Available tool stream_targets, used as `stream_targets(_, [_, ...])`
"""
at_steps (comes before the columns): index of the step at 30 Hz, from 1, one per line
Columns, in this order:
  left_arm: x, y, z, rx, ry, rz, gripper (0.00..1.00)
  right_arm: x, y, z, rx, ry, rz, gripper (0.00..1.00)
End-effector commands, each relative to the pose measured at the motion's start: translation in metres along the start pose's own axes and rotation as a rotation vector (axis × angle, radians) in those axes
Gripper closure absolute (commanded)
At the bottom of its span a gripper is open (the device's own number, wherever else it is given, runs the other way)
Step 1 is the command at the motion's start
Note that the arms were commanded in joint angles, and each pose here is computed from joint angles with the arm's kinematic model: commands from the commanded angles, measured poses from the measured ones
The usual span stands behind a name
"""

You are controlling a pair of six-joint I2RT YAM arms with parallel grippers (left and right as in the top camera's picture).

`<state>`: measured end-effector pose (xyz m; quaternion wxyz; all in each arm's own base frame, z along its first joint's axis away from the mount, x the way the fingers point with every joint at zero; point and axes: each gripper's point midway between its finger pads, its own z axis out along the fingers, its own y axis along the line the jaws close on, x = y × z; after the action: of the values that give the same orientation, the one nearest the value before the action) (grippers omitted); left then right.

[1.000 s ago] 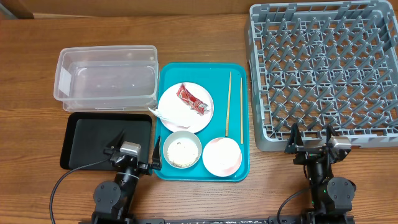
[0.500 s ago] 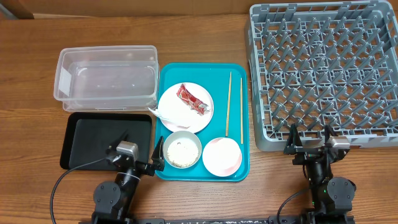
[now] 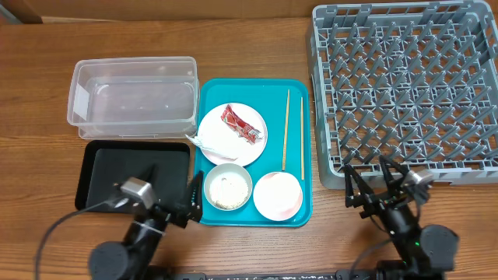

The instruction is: Sort waste into correct bins and load items into the dishwasher

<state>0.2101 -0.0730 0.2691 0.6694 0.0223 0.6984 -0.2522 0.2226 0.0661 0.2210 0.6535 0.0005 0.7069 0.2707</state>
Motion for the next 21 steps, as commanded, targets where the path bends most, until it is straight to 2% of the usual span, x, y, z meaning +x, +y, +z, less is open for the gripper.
stream_targets(1, [-0.027,-0.006,0.004,-0.056,0.123,-0.036,0.0,-0.053,0.032,-0.01,-0.031,0.005,0.025,0.0])
stream_targets(2, [-0.028,-0.006,0.007,-0.069,0.181,-0.047,0.0,-0.058,0.034,-0.01,-0.015,0.042,0.042,0.0])
stream_targets(3, [-0.03,-0.01,0.015,-0.082,0.315,-0.047,0.0,-0.066,0.036,-0.009,0.026,0.14,0.06,0.0])
stream_targets(6, [-0.033,-0.01,0.025,-0.116,0.511,-0.043,0.0,-0.073,0.036,-0.002,0.089,0.319,0.064,0.0])
stream_targets(9, [-0.035,-0.009,0.036,-0.148,0.654,-0.076,0.0,-0.077,0.033,0.008,0.145,0.517,0.089,0.0])
stream_targets(10, [-0.035,-0.013,0.04,-0.142,0.687,-0.129,0.0,-0.077,0.032,0.01,0.162,0.567,0.113,0.0])
stream_targets(11, [-0.033,-0.024,0.047,-0.093,0.739,-0.201,0.0,-0.077,0.031,0.017,0.177,0.645,0.153,0.0])
stream_targets(13, [-0.028,-0.033,0.059,-0.026,0.777,-0.248,0.0,-0.071,0.033,0.024,0.169,0.727,0.203,0.0])
stream_targets(15, [-0.015,-0.029,0.07,-0.041,0.83,-0.311,0.0,-0.063,0.032,0.035,0.145,0.793,0.25,0.0])
stream_targets(18, [0.015,-0.025,0.075,-0.087,0.953,-0.389,0.0,-0.049,0.033,0.046,0.105,0.861,0.305,0.18])
stream_targets(21, [0.053,-0.033,0.076,-0.09,1.123,-0.406,0.0,-0.041,0.028,0.05,0.114,0.894,0.326,0.18])
